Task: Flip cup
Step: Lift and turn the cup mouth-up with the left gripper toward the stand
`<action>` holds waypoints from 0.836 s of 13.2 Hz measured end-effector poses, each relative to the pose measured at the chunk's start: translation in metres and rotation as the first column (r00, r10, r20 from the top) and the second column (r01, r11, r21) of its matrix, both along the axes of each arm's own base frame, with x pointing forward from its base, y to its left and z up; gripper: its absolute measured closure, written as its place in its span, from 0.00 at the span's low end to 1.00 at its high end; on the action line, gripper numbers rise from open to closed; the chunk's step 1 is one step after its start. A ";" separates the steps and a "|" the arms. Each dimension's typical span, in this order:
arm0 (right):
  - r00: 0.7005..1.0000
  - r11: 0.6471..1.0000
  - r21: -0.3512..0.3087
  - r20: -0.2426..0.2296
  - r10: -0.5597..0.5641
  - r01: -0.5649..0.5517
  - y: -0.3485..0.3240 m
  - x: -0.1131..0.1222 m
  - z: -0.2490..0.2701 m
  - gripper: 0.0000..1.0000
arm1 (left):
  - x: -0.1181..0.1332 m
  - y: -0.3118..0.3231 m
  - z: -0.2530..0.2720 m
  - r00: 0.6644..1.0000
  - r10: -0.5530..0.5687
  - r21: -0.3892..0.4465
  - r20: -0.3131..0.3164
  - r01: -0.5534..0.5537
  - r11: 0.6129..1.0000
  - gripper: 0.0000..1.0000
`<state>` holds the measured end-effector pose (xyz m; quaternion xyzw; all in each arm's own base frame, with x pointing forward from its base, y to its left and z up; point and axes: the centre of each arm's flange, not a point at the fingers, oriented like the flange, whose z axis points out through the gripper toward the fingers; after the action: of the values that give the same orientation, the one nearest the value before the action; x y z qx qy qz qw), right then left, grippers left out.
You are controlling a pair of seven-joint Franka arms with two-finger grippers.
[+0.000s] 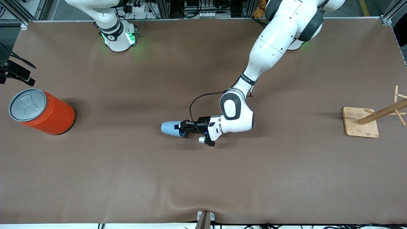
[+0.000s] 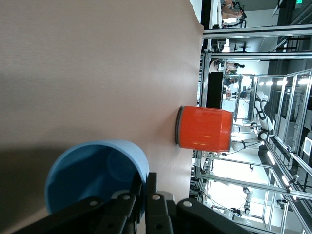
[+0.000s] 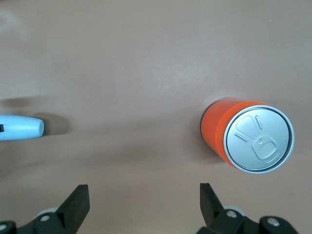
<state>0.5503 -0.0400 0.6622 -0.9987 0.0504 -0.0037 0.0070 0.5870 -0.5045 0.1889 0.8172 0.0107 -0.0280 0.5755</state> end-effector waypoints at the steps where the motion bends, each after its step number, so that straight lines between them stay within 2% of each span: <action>1: 1.000 1.000 0.000 0.000 0.000 0.000 0.000 0.000 0.000 0.00 | 0.004 -0.001 0.019 1.000 -0.013 0.031 -0.009 0.013 0.999 0.95; 4: 1.000 1.000 0.000 0.000 0.000 0.000 0.000 0.000 0.000 0.00 | 0.017 0.005 0.090 0.999 -0.045 0.224 -0.016 0.047 0.974 0.95; 6: 1.000 1.000 0.000 0.000 0.000 0.000 0.000 0.000 0.000 0.00 | 0.021 0.011 0.136 0.999 -0.036 0.309 -0.004 0.035 0.950 0.95; 8: 1.000 1.000 0.000 -0.001 -0.001 0.001 0.000 0.000 0.000 0.00 | 0.027 0.029 0.173 0.997 -0.076 0.391 -0.006 0.072 0.917 0.95; 9: 1.000 1.000 0.000 -0.001 -0.001 0.001 0.000 0.000 0.000 0.00 | 0.030 0.045 0.187 0.994 -0.112 0.458 -0.005 0.102 0.883 0.95; 11: 1.000 1.000 0.000 -0.002 -0.004 0.004 -0.001 0.000 0.000 0.00 | 0.038 0.086 0.206 0.982 -0.188 0.613 0.007 0.145 0.777 0.95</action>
<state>0.5499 -0.0412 0.6622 -0.9986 0.0524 -0.0028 0.0069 0.6248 -0.4184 0.3949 0.9570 -0.0726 -0.0462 0.2769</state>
